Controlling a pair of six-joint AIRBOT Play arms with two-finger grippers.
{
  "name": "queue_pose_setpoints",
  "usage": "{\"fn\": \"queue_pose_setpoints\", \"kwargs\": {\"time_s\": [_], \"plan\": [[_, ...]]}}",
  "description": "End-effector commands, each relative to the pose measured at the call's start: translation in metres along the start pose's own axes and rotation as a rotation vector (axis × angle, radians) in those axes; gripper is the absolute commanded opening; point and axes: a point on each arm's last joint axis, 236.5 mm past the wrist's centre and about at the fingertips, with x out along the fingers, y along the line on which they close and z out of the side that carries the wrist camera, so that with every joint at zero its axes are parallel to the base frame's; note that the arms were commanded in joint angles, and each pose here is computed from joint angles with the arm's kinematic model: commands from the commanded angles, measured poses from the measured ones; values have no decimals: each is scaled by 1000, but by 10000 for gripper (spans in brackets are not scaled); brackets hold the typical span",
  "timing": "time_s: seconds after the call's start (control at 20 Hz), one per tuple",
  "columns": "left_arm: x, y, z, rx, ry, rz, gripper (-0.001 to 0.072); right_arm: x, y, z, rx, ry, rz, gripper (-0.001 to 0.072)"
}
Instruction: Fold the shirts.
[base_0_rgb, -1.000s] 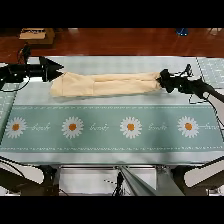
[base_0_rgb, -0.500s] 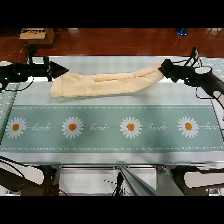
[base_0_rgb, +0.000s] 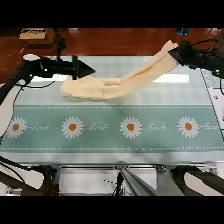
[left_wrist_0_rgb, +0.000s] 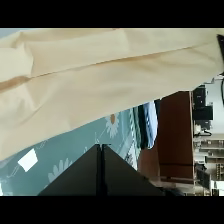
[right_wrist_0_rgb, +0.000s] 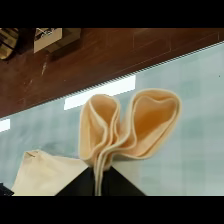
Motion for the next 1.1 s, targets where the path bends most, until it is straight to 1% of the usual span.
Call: {"fn": "queue_pose_setpoints", "kwargs": {"time_s": [0.0,0.3,0.6,0.7,0.9,1.05], "plan": [[58,-16,-23,29,44,14,16,-38,19,-10,-17,27,-25,20],[133,-32,-78,59,154,16,16,-80,44,-31,-35,79,-20,20],[189,-40,-153,21,317,5,16,-115,61,-31,-70,30,-29,20],[211,-47,-170,1,319,-10,16,-122,64,-33,-67,30,-29,20],[229,-54,-161,-44,234,-25,15,-132,68,-37,-85,31,-31,20],[202,-46,-122,-50,171,-27,12,-138,61,-36,-113,17,-72,20]]}}
